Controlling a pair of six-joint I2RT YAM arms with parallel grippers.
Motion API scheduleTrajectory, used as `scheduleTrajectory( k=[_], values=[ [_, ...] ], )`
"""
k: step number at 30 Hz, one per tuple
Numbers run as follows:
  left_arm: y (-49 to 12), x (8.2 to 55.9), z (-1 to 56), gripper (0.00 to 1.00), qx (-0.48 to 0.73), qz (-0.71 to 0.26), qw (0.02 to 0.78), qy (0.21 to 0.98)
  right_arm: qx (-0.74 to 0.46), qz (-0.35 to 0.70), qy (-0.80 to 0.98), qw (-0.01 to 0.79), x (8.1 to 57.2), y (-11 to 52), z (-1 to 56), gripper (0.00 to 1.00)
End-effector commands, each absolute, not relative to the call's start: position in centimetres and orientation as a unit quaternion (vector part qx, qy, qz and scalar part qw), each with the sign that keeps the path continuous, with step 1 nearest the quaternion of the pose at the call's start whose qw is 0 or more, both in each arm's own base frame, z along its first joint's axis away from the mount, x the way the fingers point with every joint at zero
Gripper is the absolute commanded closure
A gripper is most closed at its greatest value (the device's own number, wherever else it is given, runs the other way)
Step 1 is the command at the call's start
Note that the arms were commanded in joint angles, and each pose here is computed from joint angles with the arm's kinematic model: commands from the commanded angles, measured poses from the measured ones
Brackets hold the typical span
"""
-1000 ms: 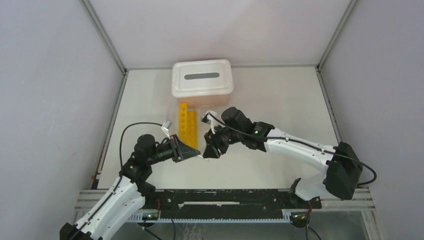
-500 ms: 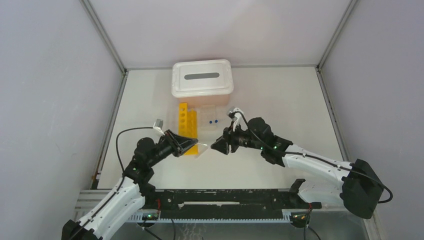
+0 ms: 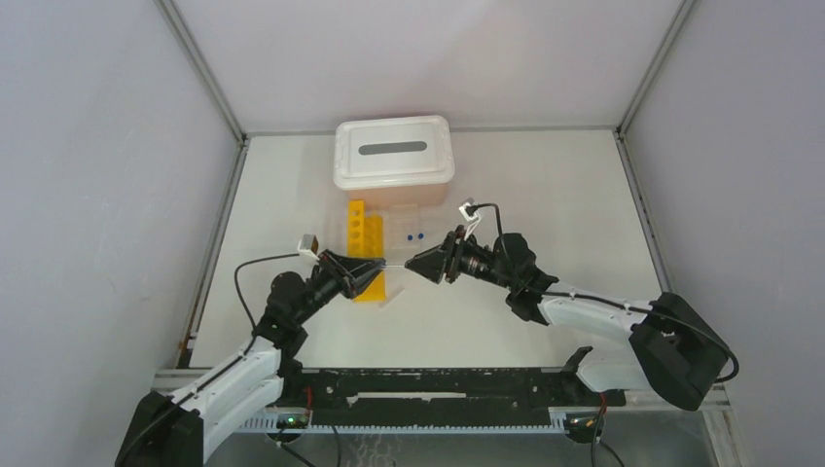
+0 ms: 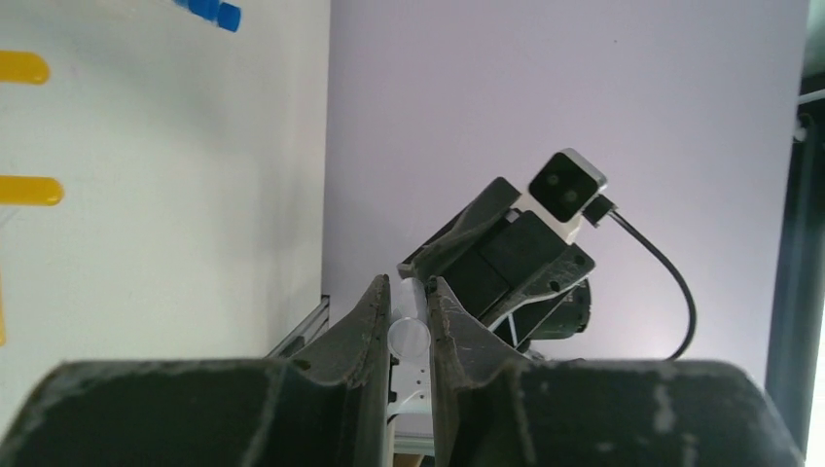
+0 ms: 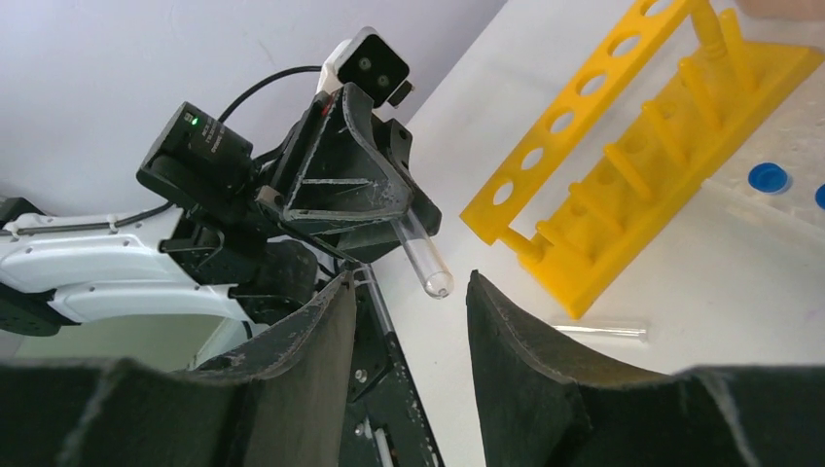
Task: Organize the chemistry lab equipment
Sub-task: Pick up the test tube at the center of the board.
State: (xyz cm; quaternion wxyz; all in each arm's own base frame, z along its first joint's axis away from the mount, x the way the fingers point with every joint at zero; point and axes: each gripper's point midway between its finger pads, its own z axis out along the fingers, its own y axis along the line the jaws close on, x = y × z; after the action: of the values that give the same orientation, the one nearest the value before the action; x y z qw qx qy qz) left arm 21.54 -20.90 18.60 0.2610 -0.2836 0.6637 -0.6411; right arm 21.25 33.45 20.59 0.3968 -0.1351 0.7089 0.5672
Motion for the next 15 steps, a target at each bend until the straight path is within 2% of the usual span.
scheduleTrajectory(
  k=[1, 15],
  values=[
    [-20.65, 21.57, 21.4, 0.91, -0.268, -0.681, 0.279, 0.622, -0.126, 0.602, 0.674, 0.409, 21.39, 33.85, 23.02, 0.47],
    [-21.12, 21.94, 21.35, 0.91, -0.259, -0.681, 0.274, 0.628, -0.129, 0.613, 0.675, 0.389, 21.61, 34.68, 22.18, 0.5]
  ],
)
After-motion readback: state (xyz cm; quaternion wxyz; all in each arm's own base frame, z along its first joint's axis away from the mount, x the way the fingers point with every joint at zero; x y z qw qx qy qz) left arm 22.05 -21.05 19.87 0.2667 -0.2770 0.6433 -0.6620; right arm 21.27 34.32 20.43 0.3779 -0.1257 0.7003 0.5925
